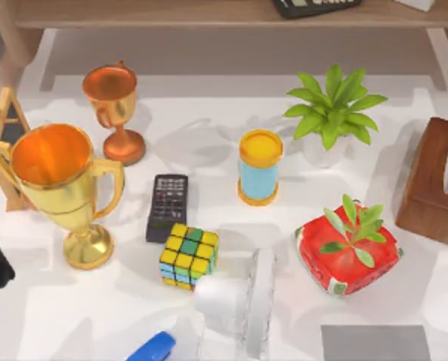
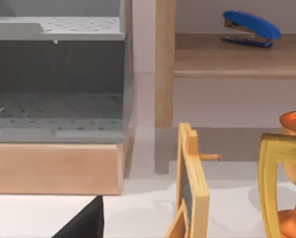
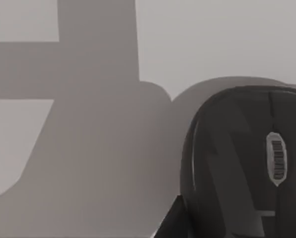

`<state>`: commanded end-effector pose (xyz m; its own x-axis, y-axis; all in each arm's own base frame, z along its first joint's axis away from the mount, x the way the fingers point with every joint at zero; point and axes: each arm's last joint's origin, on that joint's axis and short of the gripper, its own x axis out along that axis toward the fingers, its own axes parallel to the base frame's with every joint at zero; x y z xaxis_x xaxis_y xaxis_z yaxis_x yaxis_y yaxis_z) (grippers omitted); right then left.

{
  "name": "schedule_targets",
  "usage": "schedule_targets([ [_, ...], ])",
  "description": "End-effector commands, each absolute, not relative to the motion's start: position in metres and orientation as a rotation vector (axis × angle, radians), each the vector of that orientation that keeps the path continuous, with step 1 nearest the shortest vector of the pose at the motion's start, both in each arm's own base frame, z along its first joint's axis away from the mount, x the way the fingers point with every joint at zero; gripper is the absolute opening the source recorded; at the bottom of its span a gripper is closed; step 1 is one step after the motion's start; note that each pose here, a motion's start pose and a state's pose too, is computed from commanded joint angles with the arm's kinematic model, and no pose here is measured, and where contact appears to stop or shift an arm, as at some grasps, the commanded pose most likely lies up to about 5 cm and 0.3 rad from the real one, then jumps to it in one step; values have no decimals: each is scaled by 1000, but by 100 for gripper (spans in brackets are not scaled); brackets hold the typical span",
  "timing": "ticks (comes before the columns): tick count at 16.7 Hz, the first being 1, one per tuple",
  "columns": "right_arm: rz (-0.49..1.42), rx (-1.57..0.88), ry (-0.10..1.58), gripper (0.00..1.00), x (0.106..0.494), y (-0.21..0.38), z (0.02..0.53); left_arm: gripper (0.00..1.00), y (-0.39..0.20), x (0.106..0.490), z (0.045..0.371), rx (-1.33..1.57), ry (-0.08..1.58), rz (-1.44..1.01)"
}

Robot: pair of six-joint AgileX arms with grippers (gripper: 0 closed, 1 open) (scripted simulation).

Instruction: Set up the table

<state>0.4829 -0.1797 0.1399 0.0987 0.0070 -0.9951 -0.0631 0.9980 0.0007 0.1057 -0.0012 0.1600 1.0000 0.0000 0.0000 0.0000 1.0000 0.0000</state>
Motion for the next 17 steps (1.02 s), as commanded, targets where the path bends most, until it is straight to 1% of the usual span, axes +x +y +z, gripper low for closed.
schedule_targets([
  [3,45,-44,1460,0,483,-180,145,100,-1,106,160,0,0,0],
  [9,-54,30,1324,0,466,-186,196,100,-1,106,160,0,0,0],
  [13,-135,100,1175,0,440,-177,251,100,-1,106,160,0,0,0],
  [17,-186,183,1050,0,403,-141,302,100,-1,106,160,0,0,0],
])
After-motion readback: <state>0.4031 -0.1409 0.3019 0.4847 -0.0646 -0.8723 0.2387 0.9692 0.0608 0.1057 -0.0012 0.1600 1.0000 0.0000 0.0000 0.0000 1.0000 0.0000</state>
